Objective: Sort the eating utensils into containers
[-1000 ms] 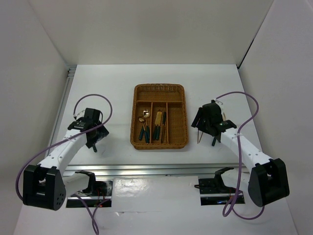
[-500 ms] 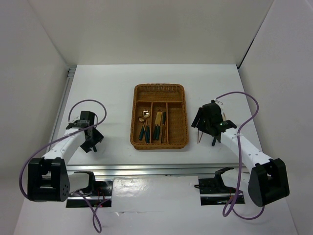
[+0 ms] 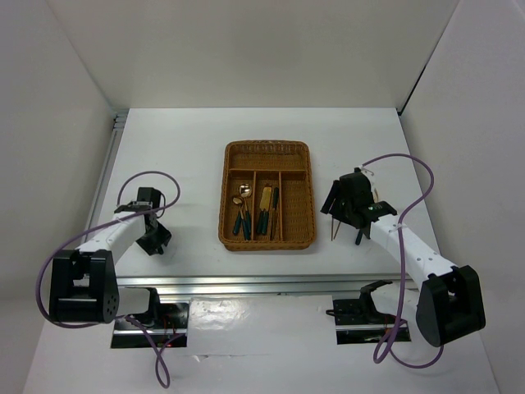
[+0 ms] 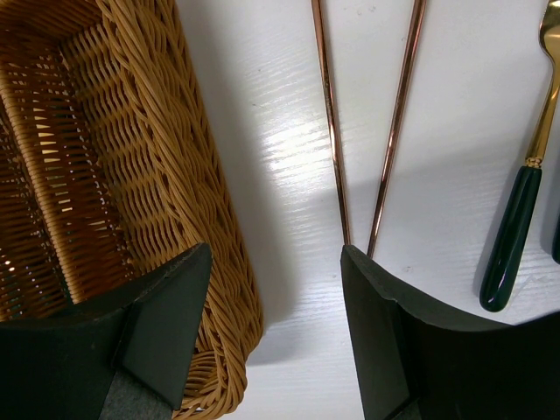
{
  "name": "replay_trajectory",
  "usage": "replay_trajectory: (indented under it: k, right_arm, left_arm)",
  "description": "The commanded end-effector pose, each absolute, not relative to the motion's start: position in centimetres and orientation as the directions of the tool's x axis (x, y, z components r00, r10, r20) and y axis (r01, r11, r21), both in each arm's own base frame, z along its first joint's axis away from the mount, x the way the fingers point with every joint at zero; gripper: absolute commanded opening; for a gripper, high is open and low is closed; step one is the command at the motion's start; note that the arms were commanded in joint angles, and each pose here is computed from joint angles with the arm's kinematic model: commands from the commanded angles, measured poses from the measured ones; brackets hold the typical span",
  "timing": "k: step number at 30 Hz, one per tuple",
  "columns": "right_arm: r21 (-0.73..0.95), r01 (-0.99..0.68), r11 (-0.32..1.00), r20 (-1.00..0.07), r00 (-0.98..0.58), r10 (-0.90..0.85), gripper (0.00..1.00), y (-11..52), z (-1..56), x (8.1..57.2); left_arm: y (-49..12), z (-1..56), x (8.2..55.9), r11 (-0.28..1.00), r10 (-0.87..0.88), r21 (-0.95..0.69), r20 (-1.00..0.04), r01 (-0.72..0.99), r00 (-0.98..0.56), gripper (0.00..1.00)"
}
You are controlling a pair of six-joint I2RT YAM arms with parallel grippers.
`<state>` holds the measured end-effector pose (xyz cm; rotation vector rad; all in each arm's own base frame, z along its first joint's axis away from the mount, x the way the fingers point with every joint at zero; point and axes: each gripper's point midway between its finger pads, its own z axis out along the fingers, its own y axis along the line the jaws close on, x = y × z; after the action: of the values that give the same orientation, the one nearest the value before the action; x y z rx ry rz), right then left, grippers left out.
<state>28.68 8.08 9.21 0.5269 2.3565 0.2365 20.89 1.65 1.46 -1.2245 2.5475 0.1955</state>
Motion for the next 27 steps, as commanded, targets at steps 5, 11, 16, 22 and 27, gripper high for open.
replay_trajectory:
  k: [5, 11, 16, 22, 27]
  right_arm:
    - [0.317, 0.293, 0.902, -0.632, -0.644, 0.432, 0.69, 7.8, 9.8, 29.3]
    - [0.317, 0.293, 0.902, -0.632, -0.644, 0.432, 0.69, 7.8, 9.8, 29.3]
    - [0.317, 0.293, 0.902, -0.632, -0.644, 0.432, 0.69, 7.8, 9.8, 29.3]
    - [0.317, 0.293, 0.902, -0.632, -0.644, 0.432, 0.69, 7.8, 9.8, 29.3]
    - [0.316, 0.294, 0.902, -0.631, -0.645, 0.431, 0.69, 7.9, 9.8, 29.5]
  left_arm:
    - [1.6, 0.5, 21.0, 0.617, -0.755, -0.037, -0.309, -0.786, -0.578, 0.46]
    - [1.8, -0.1, 20.9, 0.617, -0.755, -0.018, -0.296, -0.787, -0.585, 0.38]
    - [1.5, -0.3, 21.3, 0.637, -0.743, -0.033, -0.291, -0.770, -0.602, 0.27]
    - [0.2, -0.2, 22.0, 0.688, -0.713, -0.090, -0.270, -0.720, -0.647, 0.22]
    - [-1.8, 2.0, 23.4, 0.754, -0.643, -0.105, -0.317, -0.648, -0.697, 0.20]
